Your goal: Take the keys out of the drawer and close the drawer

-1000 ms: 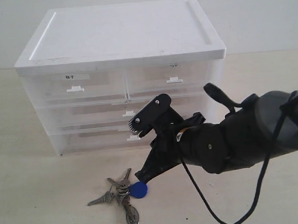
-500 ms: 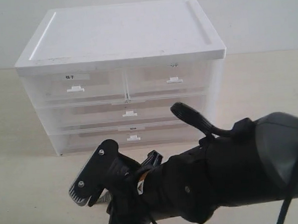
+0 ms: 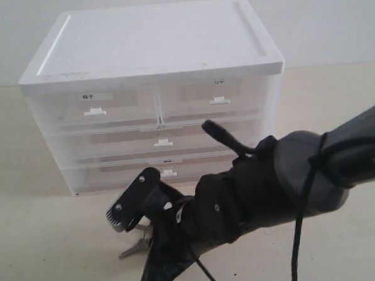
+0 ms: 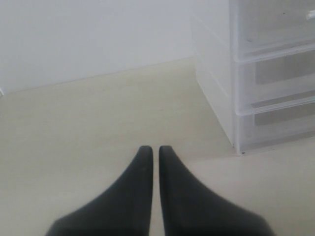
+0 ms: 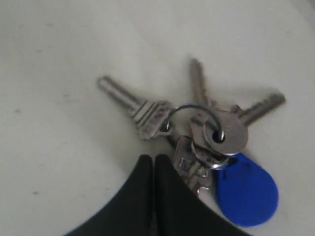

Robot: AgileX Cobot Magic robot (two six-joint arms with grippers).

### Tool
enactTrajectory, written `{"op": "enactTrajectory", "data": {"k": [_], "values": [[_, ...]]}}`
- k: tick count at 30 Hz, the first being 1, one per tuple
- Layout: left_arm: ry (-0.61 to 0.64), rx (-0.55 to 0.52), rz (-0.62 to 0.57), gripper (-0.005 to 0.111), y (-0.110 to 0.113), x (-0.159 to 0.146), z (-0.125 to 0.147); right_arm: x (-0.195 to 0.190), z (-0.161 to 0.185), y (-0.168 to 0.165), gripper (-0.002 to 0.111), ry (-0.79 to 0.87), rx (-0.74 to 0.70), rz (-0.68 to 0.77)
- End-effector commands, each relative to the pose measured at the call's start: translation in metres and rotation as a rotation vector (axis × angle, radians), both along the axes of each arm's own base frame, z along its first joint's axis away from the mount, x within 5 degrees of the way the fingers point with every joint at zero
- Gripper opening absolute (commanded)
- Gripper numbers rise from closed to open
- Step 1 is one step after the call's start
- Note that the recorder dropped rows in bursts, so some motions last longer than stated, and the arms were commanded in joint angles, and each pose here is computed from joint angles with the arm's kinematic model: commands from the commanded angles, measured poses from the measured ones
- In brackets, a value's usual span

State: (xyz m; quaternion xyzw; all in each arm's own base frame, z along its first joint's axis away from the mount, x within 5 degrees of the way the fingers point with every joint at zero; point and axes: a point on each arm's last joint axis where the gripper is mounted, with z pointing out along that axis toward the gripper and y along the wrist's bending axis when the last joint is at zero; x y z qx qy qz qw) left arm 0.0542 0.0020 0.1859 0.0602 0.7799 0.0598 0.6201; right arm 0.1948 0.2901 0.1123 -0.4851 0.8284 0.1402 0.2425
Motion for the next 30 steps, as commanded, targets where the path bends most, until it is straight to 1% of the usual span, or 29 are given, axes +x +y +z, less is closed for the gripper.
{"op": "enactTrajectory", "data": {"k": [1, 3, 9, 11, 15, 16, 21, 23, 24, 26, 30], "values": [[0.001, -0.012, 0.008, 0.004, 0.0, 0.0, -0.001, 0.025, -0.003, -0.016, 0.0, -0.013, 0.002, -0.09], [0.001, -0.012, 0.008, 0.004, 0.0, 0.0, -0.001, 0.034, -0.002, -0.021, 0.0, -0.035, 0.013, -0.122], [0.001, -0.008, 0.007, 0.004, 0.0, 0.0, -0.001, 0.034, 0.004, -0.021, 0.0, -0.042, 0.021, -0.115], [0.001, -0.008, 0.007, 0.004, 0.0, 0.0, -0.001, 0.029, 0.023, -0.023, 0.0, -0.036, 0.038, -0.081], [0.001, -0.008, 0.007, 0.004, 0.0, 0.0, -0.001, 0.013, 0.088, -0.033, 0.0, -0.081, 0.127, -0.012], [0.001, -0.008, 0.007, 0.004, 0.0, 0.0, -0.001, 0.005, 0.113, -0.04, 0.0, -0.104, 0.165, 0.009], [0.001, -0.008, 0.007, 0.004, 0.0, 0.0, -0.001, -0.038, 0.192, -0.079, 0.0, -0.148, 0.282, 0.09], [0.001, -0.008, 0.007, 0.004, 0.0, 0.0, -0.001, -0.058, 0.223, -0.104, 0.0, -0.196, 0.339, 0.061], [0.001, -0.008, 0.007, 0.004, 0.0, 0.0, -0.001, -0.063, 0.231, -0.111, 0.0, -0.207, 0.358, 0.039], [0.001, -0.008, 0.007, 0.004, 0.0, 0.0, -0.001, -0.08, 0.253, -0.138, 0.0, -0.265, 0.408, -0.017], [0.001, -0.008, 0.007, 0.004, 0.0, 0.0, -0.001, -0.111, 0.278, -0.179, 0.0, -0.339, 0.496, -0.067]]}}
